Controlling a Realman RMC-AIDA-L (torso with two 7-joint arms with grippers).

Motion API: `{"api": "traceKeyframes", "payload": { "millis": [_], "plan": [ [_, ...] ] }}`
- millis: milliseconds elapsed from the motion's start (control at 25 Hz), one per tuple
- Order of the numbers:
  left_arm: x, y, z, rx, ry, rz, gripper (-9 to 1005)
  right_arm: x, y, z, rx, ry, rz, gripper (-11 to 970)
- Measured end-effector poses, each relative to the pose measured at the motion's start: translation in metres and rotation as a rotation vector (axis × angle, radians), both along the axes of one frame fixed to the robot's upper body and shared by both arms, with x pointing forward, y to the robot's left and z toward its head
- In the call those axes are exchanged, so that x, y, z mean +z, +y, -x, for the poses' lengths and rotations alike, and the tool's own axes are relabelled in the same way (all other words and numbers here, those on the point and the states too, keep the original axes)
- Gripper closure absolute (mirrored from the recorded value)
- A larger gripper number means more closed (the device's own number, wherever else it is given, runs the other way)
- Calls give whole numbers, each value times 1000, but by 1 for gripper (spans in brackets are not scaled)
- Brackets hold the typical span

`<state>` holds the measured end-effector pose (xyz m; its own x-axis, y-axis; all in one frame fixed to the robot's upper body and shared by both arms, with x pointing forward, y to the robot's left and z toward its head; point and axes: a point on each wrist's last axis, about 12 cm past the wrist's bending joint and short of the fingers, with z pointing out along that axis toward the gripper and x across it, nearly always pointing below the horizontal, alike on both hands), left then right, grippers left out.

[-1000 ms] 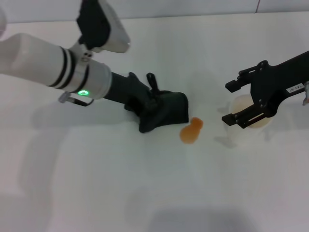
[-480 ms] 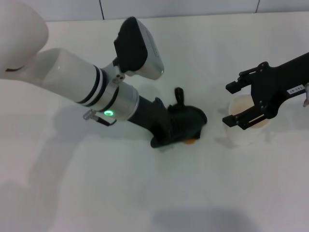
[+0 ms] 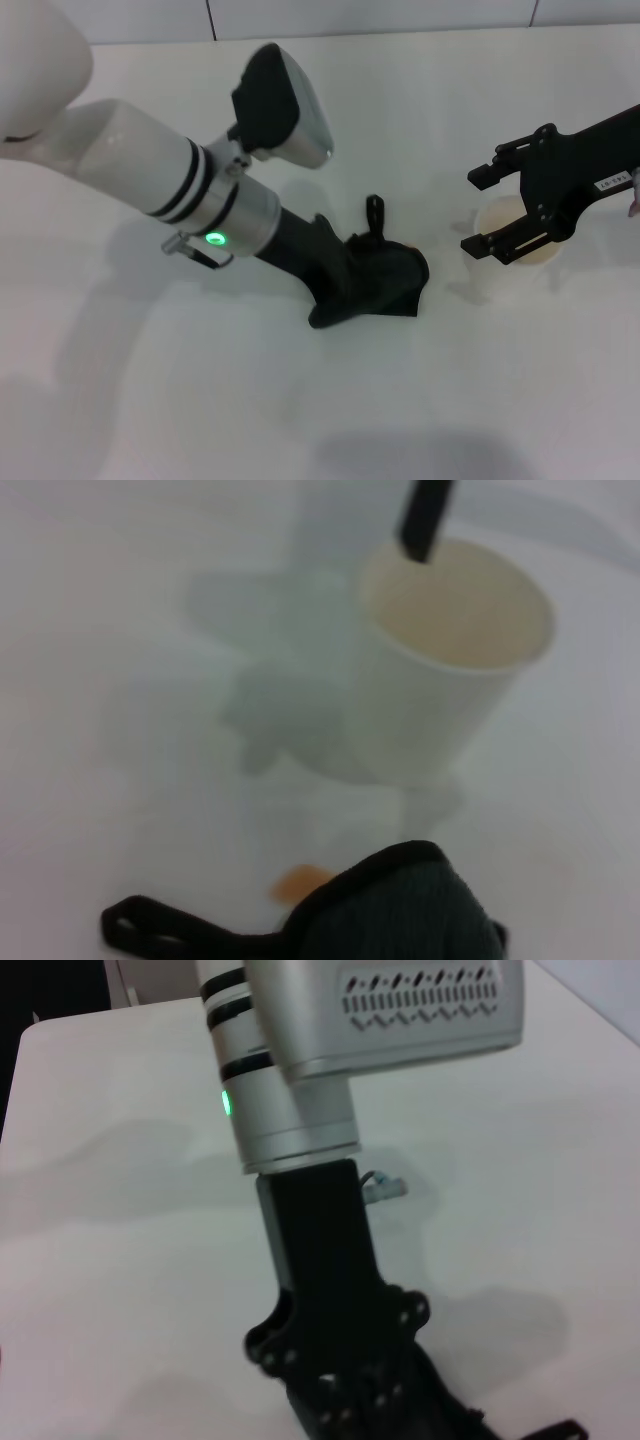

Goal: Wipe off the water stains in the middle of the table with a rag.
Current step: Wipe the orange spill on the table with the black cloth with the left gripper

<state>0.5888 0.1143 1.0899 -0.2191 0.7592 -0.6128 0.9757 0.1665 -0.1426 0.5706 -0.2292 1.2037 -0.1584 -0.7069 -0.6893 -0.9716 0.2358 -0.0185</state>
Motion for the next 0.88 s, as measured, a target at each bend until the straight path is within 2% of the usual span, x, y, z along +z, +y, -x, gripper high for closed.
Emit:
{"api": "traceKeyframes", "payload": {
  "millis": [240,280,560,880],
  "plan": [
    [3,15,-16,104,-53,-14,952,-1,0,0,2,-2,1,117],
    [6,20,-23,151,-73,-3,952,-1,0,0,3,-2,1,117],
    [17,25,-41,250,-134,33,952,0,3,0,10,-5,0,117],
    [16,25,-48,294,-178,19,952,1,10,0,35,-1,13,117]
  ]
}}
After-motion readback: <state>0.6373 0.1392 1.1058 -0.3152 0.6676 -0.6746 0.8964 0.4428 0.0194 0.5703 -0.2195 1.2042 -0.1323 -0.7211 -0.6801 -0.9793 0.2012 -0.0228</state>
